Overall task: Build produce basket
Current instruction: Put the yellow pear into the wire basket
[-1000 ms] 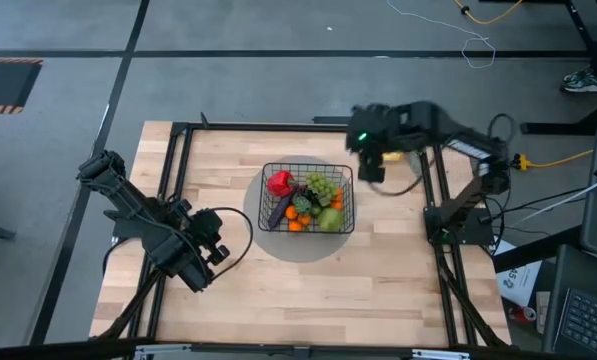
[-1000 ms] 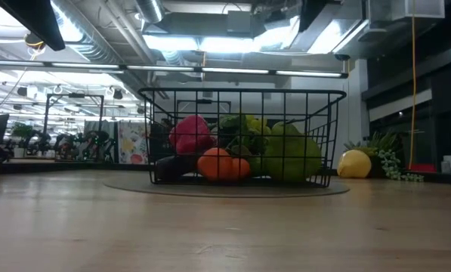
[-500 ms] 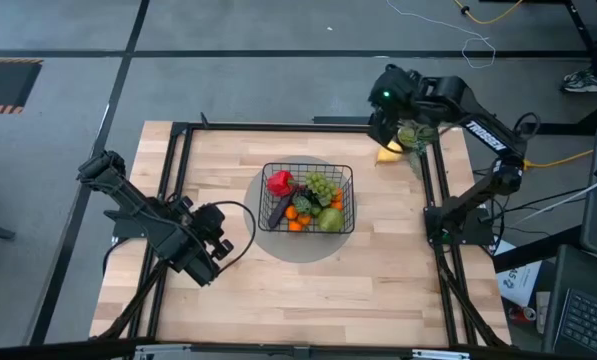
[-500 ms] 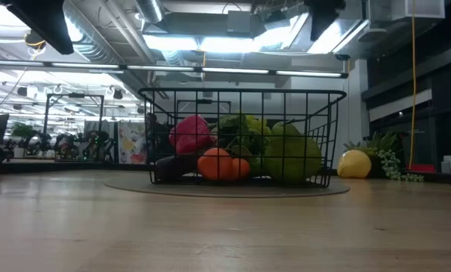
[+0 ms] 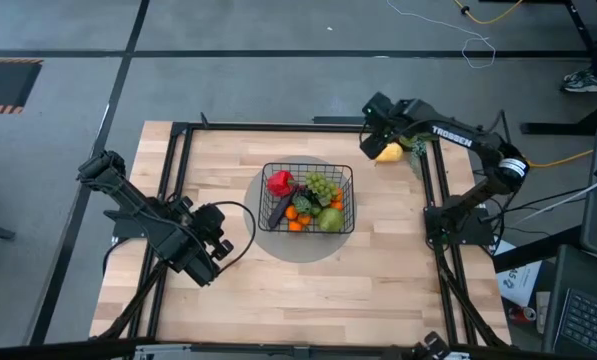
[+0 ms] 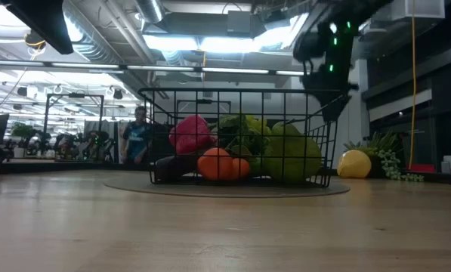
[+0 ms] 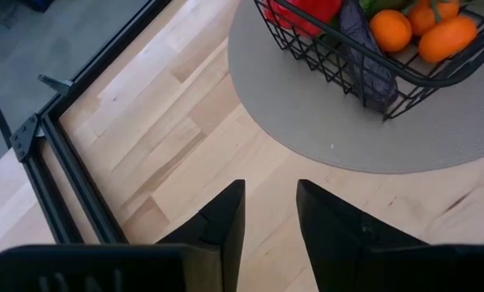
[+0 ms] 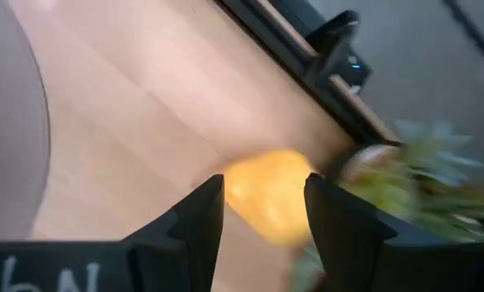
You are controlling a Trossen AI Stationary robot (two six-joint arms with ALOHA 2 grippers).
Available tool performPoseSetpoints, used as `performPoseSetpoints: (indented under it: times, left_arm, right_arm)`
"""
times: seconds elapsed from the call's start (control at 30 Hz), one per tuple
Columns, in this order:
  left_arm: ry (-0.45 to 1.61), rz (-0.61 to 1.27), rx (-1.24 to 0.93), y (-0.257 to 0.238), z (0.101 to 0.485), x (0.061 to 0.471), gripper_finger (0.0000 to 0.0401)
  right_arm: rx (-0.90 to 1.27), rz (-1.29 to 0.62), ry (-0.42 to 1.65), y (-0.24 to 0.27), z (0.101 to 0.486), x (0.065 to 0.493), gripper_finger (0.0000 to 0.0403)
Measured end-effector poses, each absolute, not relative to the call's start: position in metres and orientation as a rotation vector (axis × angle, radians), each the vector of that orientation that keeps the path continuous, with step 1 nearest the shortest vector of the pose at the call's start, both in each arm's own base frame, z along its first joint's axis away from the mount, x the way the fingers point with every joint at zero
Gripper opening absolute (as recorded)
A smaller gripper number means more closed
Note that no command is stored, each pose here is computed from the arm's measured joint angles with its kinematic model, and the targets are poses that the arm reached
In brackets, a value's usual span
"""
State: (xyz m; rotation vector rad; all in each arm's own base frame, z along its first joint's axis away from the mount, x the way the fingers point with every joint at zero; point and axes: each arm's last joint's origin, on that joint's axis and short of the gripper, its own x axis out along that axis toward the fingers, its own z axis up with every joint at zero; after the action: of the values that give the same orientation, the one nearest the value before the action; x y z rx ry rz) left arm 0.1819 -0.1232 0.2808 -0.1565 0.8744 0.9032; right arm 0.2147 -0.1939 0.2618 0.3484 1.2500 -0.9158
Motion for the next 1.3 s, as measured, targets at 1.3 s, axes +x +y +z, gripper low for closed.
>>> performPoseSetpoints:
  times: [1.3]
  left_arm:
    - [0.867,0.971,-0.179,-0.109,0.281,0.191,0.0109]
  right_arm:
    - [0.813,-0.746,1.159,-0.174,0.163,0.194,0.0173]
